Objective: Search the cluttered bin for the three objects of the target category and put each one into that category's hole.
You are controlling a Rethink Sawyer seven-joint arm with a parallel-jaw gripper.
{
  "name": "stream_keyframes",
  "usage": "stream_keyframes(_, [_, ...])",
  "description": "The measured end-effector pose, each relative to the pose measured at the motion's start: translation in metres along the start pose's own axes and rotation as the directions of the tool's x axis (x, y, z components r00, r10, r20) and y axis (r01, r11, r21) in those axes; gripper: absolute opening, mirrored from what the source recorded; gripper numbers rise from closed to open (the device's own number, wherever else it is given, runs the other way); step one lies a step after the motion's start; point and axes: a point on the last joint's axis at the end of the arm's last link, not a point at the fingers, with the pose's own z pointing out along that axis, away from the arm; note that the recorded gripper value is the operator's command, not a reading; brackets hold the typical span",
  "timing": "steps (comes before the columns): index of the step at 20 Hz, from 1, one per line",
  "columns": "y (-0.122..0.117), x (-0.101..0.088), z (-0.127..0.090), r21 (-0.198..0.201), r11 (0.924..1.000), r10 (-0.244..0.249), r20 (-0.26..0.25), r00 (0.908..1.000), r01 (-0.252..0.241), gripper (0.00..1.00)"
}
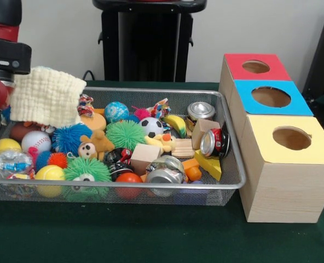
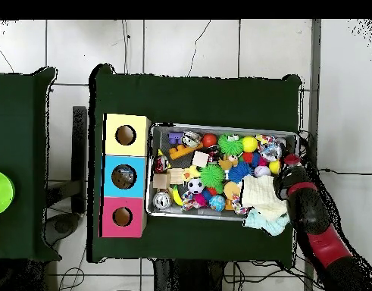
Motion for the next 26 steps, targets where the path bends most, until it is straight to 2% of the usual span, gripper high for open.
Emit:
stream_keyframes(8, [0.002,0.007,0.003,-0.011,0.9999,-0.007,-0.012,0.9999,0.007,1.0])
stream_keyframes(16, [0.0,0.005,0.001,-0.013,0.9998,-0.015,-0.007,0.9999,0.015,1.0])
stream_keyframes(21, [0.001,-0.005,-0.005,-0.016,0.9997,-0.02,0.011,0.9997,0.021,1.0])
stream_keyframes(26, [-0.007,-0.021,-0.012,-0.018,0.9998,-0.005,0.033,0.9994,0.006,1.0])
